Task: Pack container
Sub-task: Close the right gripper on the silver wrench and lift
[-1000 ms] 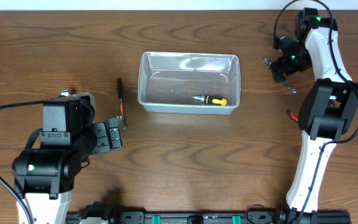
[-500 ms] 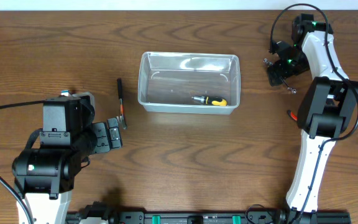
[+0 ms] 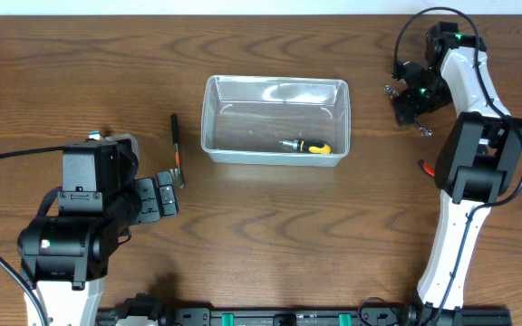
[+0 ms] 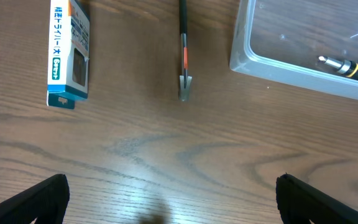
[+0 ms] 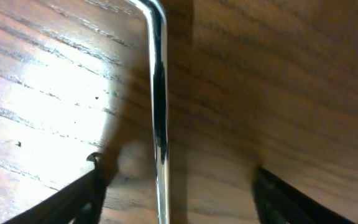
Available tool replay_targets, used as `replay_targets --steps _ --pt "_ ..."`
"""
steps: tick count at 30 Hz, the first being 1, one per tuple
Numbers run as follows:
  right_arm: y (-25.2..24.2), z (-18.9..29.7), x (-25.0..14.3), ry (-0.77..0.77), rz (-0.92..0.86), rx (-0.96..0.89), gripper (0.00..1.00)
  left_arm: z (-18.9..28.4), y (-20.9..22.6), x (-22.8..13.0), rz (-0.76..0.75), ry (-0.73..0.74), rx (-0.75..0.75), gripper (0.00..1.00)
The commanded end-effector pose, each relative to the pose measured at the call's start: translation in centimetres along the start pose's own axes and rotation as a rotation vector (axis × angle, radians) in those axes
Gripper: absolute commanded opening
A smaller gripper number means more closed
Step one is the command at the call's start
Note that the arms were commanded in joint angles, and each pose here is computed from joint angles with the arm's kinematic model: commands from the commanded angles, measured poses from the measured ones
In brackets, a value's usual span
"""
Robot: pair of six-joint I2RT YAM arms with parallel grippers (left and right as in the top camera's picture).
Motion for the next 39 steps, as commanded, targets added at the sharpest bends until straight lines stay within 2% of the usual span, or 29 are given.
replay_targets --steps 1,5,8,12,16,29,32,39 --pt "1.48 -2.84 -0.52 0.045 -0.003 0.09 0.66 0.43 0.09 0.33 0.014 -0.019 0.011 0.98" --pt "1.49 -2.82 -0.52 0.045 -0.009 0.09 0.58 0.43 0.09 0.33 0.014 -0.019 0.011 0.98" --pt "1.48 -2.84 -0.5 0.045 -0.025 0.09 0.49 0.42 0.09 0.32 0.014 -0.019 0.011 0.98" --pt "1.51 -2.84 -0.49 0.045 -0.024 0.09 0.32 0.42 0.09 0.32 0.014 -0.019 0.011 0.98" --pt "1.52 -2.84 -0.49 0.045 -0.024 0.09 0.22 0.42 0.09 0.32 0.014 -0.019 0.011 0.98" --pt "1.51 -2.82 -0.48 0.044 -0.024 0.09 0.07 0.43 0.09 0.33 0.014 -0.019 0.011 0.98" --pt "1.52 -2.84 -0.44 0.043 -0.023 0.089 0.01 0.43 0.09 0.33 0.014 -0.019 0.011 0.98" --pt "1.45 -2.48 -0.19 0.032 -0.067 0.079 0.01 0.42 0.1 0.33 0.013 -0.019 0.012 0.98"
Point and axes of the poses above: each gripper's point midway between its finger pads, its own z axis back along the fingers, its own y axis along the line the jaws close on, x = y × z, the point moved 7 cm from there along z, back along the fingers, and after that the axes turned 2 degrees about z, right-handed, at the moved point
